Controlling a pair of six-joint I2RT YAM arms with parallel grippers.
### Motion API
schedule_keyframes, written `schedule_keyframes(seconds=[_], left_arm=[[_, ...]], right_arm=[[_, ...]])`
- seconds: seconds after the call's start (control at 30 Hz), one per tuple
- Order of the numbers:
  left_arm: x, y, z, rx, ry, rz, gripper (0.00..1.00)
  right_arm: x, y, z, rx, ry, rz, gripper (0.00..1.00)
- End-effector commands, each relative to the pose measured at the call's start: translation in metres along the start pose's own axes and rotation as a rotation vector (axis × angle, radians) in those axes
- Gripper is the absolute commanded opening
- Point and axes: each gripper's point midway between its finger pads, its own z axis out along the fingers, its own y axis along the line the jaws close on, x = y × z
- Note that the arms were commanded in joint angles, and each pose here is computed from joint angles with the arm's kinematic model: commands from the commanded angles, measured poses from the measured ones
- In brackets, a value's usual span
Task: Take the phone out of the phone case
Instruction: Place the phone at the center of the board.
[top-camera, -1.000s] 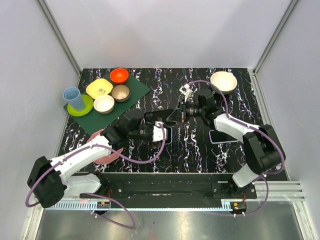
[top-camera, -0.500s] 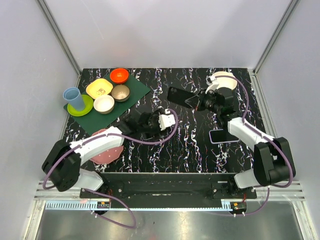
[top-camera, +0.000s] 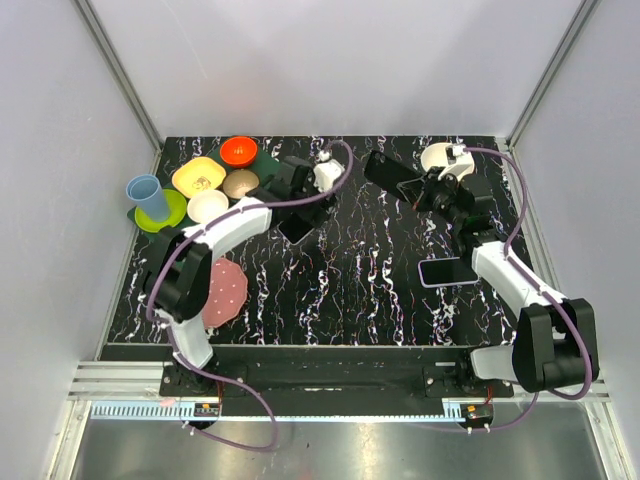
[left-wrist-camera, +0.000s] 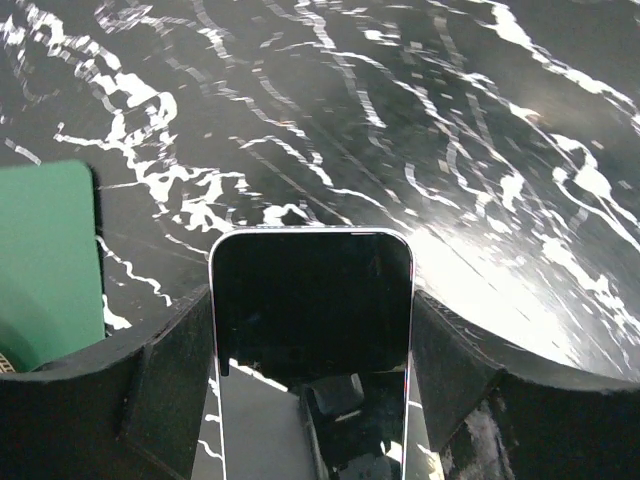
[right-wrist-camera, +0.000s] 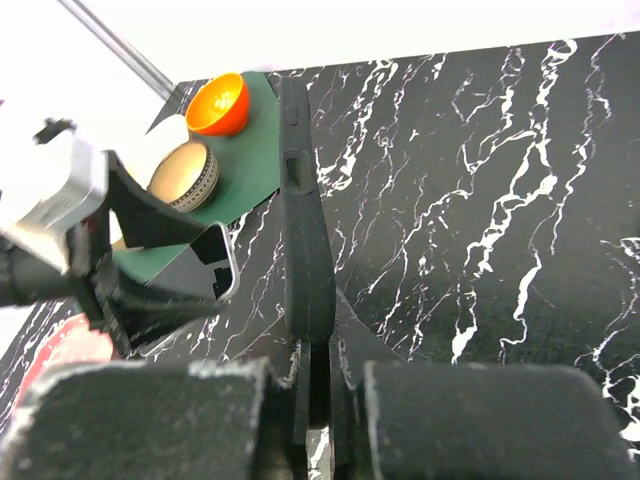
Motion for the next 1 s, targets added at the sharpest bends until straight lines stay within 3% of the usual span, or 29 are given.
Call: schedule_keyframes(seconds=[0.0, 0.17, 0.47, 0.67, 0.97], left_arm=[[-0.018, 0.050, 0.010, -0.105, -0.011, -0.243, 0.56], [-0.029, 0.079, 0.025, -0.119, -0.052, -0.474, 0.49], [-0.030, 0.102, 0.061, -0.198, -0.063, -0.722, 0.41], [-0.017, 0.127, 0.076, -0.348, -0.029, -0.810, 0.34], [0.002, 0.129, 0.105, -0.460, 0.058, -0.832, 0.22]], right_arm=[[-0.031, 0.001, -0.008, 0.000, -0.108, -0.039, 0.00], [-0.030, -0.003, -0.006, 0.002, -0.106, -0.033, 0.00], [-0.029, -0.005, -0.007, -0.003, -0.106, -0.033, 0.00], [-0.028, -0.004, -0.007, -0.016, -0.107, -0.034, 0.00], [-0.026, -0.003, -0.005, -0.023, -0.100, -0.026, 0.00]])
